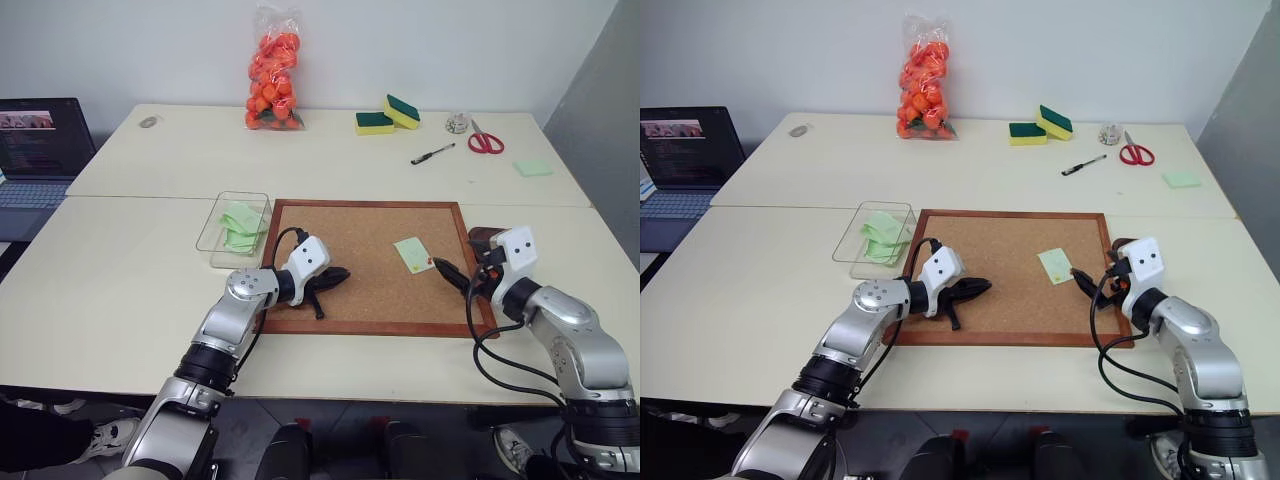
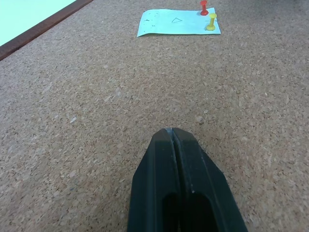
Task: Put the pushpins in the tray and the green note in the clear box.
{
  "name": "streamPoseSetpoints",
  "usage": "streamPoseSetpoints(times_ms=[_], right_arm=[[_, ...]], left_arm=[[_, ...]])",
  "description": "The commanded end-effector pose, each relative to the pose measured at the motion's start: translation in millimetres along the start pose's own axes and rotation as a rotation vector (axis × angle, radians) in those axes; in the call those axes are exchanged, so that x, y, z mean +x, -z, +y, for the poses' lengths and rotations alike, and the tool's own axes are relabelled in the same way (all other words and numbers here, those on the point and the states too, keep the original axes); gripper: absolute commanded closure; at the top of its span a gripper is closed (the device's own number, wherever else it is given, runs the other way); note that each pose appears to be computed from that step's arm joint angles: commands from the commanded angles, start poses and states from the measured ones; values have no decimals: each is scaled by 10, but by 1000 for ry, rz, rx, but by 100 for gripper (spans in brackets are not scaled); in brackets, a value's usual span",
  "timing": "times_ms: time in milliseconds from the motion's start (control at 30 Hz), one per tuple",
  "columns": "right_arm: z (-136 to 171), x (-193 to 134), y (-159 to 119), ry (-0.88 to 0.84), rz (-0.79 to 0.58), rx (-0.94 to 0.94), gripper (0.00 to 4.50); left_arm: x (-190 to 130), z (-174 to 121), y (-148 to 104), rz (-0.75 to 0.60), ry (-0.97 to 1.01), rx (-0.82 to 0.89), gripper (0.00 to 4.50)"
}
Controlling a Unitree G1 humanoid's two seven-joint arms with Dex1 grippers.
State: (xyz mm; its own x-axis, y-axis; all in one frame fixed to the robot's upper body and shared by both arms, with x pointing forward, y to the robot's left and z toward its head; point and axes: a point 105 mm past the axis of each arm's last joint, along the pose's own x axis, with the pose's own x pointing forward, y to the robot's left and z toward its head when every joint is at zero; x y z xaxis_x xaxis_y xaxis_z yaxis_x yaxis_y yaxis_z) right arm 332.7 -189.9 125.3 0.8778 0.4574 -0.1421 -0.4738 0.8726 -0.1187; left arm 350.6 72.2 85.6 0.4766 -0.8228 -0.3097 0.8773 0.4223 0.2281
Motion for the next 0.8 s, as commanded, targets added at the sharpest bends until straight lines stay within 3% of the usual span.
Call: streamPoseSetpoints(times_ms=[33,433,800], right_arm=[[42,54,-107,-1,-51,-30,1],[61,210,-5,7,-42,-11,1],[53,277,54,13,-29,-11,193]], left_arm=[[29,-107,96,31,41,-11,450],[22,-113,100,32,45,-12,450],[32,-120,96,29,46,-13,450]])
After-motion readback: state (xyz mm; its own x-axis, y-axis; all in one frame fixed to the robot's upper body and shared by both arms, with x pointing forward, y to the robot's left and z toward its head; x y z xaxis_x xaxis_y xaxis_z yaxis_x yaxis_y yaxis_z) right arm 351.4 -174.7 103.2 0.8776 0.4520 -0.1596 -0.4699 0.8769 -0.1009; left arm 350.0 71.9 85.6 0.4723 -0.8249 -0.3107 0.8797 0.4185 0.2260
